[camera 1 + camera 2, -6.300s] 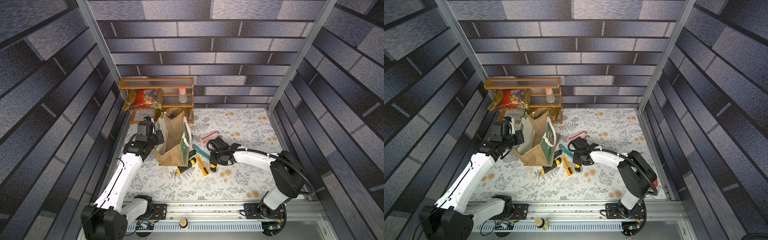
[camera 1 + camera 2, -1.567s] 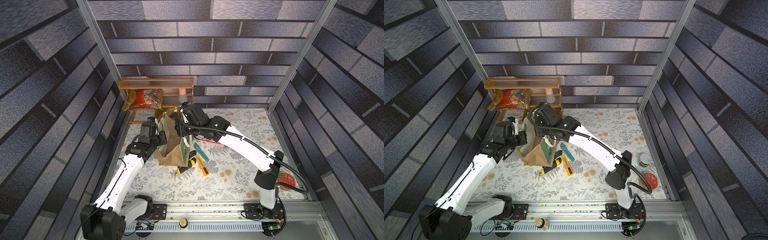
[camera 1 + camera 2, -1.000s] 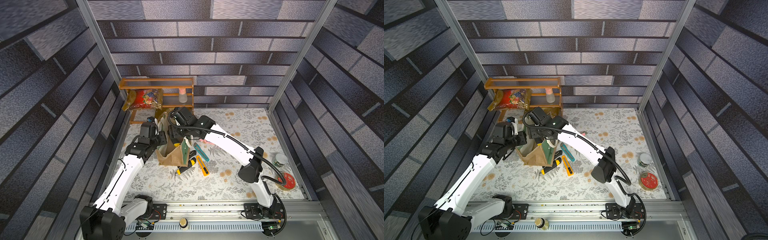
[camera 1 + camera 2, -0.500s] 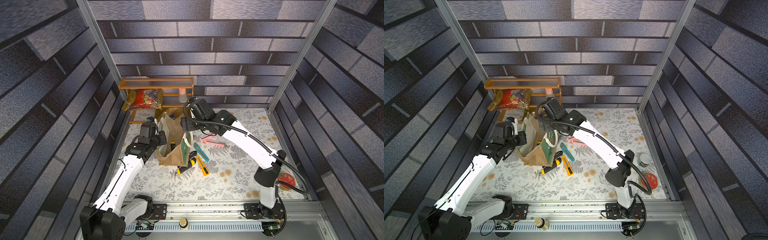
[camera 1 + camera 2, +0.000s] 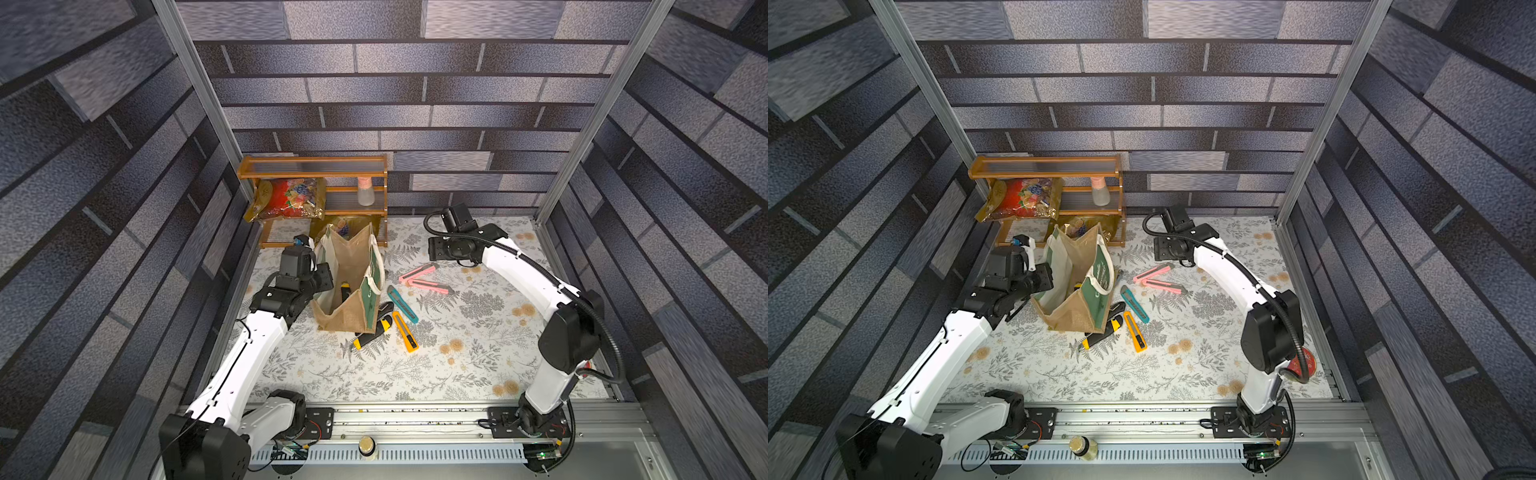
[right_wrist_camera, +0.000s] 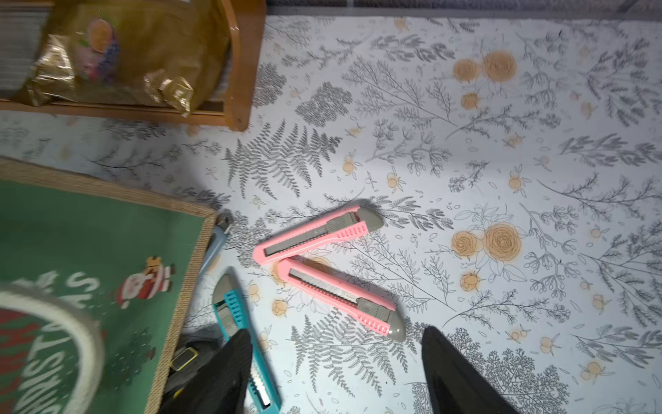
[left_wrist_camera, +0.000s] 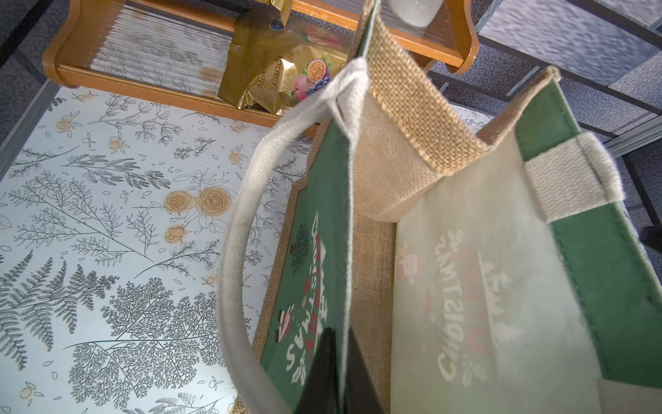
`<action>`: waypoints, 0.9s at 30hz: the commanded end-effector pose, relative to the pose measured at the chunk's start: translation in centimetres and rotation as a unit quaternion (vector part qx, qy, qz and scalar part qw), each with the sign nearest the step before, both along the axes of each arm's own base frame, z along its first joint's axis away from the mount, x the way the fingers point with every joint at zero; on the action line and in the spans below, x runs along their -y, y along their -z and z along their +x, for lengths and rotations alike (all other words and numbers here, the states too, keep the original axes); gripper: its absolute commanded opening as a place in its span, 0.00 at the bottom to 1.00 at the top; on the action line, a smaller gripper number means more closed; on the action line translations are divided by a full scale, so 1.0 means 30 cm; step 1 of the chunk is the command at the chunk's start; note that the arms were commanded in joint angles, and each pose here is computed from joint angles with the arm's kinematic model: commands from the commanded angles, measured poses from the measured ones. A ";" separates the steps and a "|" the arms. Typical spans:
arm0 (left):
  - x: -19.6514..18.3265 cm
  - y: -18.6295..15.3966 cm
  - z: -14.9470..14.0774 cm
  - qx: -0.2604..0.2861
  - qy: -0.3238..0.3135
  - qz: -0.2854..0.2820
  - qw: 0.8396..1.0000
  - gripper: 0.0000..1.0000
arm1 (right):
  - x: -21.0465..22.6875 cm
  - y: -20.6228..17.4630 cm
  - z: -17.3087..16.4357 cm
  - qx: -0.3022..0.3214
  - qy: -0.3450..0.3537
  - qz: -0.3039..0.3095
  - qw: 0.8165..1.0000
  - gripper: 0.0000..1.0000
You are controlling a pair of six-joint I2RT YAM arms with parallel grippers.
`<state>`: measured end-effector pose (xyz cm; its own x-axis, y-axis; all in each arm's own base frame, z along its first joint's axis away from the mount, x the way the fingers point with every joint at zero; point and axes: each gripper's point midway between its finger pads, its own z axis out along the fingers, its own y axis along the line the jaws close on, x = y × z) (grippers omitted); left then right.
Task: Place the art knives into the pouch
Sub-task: Adjust the utility knife at the center of the board.
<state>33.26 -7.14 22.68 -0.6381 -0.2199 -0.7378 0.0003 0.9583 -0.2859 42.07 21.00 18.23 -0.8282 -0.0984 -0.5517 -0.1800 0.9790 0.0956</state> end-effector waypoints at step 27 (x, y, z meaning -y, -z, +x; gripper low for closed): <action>0.021 -0.004 -0.001 0.006 0.011 -0.004 1.000 0.10 | 0.015 0.529 -0.098 -0.173 -0.099 -0.062 0.978 0.64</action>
